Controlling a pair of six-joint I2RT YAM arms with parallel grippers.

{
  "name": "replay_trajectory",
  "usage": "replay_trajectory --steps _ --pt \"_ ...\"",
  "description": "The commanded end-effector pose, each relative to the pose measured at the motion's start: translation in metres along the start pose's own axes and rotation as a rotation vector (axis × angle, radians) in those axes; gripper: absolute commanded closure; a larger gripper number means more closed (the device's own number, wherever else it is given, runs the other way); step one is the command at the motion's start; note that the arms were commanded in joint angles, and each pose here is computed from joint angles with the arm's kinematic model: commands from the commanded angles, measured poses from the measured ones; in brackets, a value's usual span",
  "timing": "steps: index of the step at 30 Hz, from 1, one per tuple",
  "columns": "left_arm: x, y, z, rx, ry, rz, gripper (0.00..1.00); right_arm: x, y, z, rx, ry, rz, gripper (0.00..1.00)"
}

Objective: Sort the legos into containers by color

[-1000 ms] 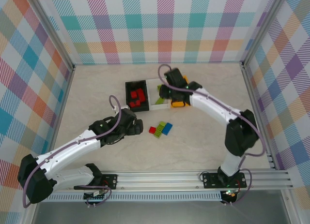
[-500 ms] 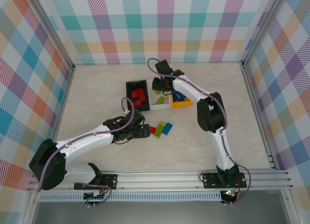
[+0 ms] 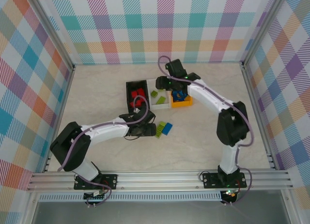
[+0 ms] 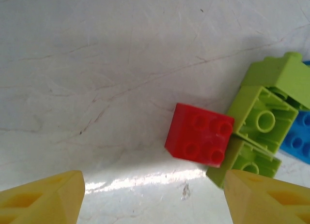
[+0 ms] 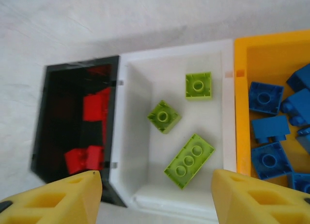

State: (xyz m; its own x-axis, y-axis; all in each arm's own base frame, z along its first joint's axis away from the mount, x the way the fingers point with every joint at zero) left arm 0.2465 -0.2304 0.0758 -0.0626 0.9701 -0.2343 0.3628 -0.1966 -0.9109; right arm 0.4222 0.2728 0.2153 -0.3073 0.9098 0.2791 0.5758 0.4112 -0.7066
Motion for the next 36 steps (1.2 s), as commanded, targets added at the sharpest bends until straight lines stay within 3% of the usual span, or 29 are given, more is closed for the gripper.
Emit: replay_trajectory --steps 1,8,15,19,23,32,36 --pt "-0.003 0.008 -0.007 -0.016 0.006 -0.029 0.25 0.002 -0.016 -0.003 -0.063 -0.014 -0.038 0.38" --pt "0.018 0.019 -0.002 0.01 0.011 -0.157 0.3 -0.004 -0.034 0.009 -0.082 -0.011 -0.03 0.38" --pt "0.067 -0.019 -0.004 -0.059 -0.041 -0.255 0.31 -0.006 -0.041 0.012 -0.098 -0.008 -0.029 0.38" --pt "0.05 -0.039 -0.014 -0.092 -0.035 -0.146 0.26 -0.005 -0.043 0.01 -0.107 -0.008 -0.034 0.38" --pt "0.011 -0.051 -0.022 -0.117 0.021 0.011 0.13 -0.006 -0.048 0.009 -0.117 -0.001 -0.034 0.38" --pt "-0.026 -0.012 -0.027 -0.052 0.091 0.061 0.12 -0.018 -0.055 0.017 -0.116 0.016 -0.011 0.38" --pt "-0.021 0.006 -0.023 -0.019 0.108 -0.009 0.12 -0.024 -0.057 0.019 -0.113 0.025 -0.002 0.38"
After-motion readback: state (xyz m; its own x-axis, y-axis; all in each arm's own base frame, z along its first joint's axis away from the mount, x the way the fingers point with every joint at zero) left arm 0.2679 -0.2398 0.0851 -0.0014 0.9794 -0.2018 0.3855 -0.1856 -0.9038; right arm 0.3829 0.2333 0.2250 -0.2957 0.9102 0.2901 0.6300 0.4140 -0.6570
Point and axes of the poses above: each hand's point on the last joint's axis, 136 mm out from that joint toward the fingers, its own y axis out along the fingers, its own x axis along the line the jaws close on, z = x × y, the point moved 3 cm from there along -y, back along the fingers, and after that the axes turned 7 degrees about -y, right-handed, at the moved point
